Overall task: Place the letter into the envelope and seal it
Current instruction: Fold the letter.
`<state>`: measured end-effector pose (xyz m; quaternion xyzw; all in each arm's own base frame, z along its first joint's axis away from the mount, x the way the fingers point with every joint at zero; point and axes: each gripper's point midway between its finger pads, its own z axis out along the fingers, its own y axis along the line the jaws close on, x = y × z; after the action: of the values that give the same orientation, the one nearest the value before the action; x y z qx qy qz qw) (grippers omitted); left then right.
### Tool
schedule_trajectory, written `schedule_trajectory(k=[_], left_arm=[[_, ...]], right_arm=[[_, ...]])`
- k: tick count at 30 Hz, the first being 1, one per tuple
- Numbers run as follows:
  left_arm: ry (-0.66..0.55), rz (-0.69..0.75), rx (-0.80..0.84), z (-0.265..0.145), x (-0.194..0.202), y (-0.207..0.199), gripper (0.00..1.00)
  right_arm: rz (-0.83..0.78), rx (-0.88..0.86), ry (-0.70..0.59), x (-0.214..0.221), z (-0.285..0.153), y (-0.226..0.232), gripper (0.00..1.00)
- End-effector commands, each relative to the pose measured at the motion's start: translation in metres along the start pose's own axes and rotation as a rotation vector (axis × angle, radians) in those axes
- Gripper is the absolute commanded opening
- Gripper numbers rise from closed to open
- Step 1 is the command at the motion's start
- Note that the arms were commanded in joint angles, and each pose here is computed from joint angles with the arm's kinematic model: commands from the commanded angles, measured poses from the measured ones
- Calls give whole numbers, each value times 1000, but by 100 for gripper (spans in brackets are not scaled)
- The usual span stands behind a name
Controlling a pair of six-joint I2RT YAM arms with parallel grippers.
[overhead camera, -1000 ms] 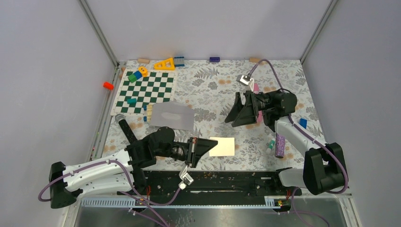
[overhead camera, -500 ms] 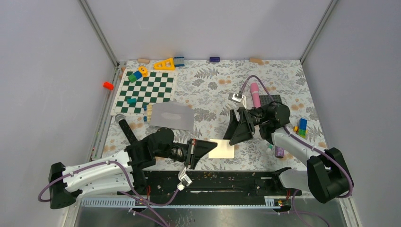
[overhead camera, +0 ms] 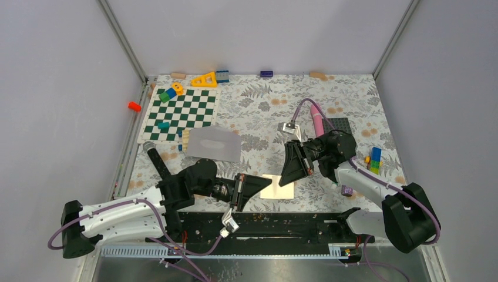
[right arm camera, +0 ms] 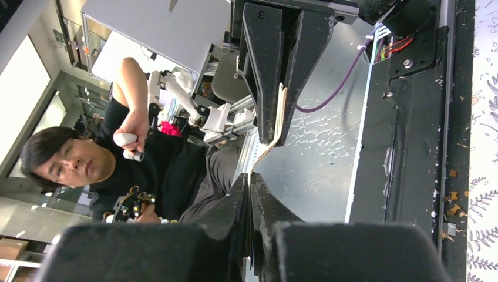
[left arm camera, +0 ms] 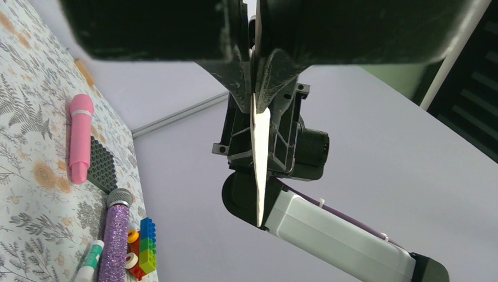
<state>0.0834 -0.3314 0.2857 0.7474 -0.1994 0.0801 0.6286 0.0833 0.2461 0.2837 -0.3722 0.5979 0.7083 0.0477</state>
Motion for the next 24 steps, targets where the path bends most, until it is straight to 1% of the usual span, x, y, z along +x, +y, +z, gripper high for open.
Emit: schedule_trajectory(k=[1,2,3,4,5,7,8,11,13,15,16,17,18,20,21,22,24], left_arm=[[-20,85,-44,3,-1,15,3],[-20,80,-44,3,-1,15,7],[-15,78,-54,3,1,17,15],[-7,72,-71,2,3,22,26],[4,62,-88,2,7,26,43],[51,28,-116,-1,18,35,92],[92,1,-135,-4,26,42,98],[247,-151,-179,-23,56,56,99],[370,-267,-195,-43,78,62,99],[515,-432,-211,-65,103,66,99],[601,-535,-206,-77,116,63,99],[694,-634,-157,-89,128,54,99],[788,-740,-166,-106,143,58,99],[913,-906,-145,-130,156,39,99],[955,-983,-141,-141,157,31,99],[995,-1041,-109,-153,157,21,99],[1123,-1154,-5,-175,159,-6,99]], right_arm=[[-84,-7,76,14,0,5,0],[-87,-7,76,15,0,5,0],[-92,-7,76,15,0,6,0],[-97,-7,76,15,0,6,0],[-105,-7,76,14,0,7,0],[-126,-7,75,12,0,9,0],[-134,-6,74,10,-1,10,0],[-122,10,55,-3,-5,6,0],[-82,27,31,-16,-10,-2,0],[-39,49,-13,-34,-18,-10,0],[-20,57,-43,-44,-22,-12,0],[-5,65,-80,-55,-26,-15,0],[9,73,-112,-64,-30,-16,0],[14,89,-181,-83,-40,-17,0],[11,96,-208,-91,-45,-15,0],[3,103,-237,-100,-50,-13,0],[-20,119,-298,-114,-60,-7,0]])
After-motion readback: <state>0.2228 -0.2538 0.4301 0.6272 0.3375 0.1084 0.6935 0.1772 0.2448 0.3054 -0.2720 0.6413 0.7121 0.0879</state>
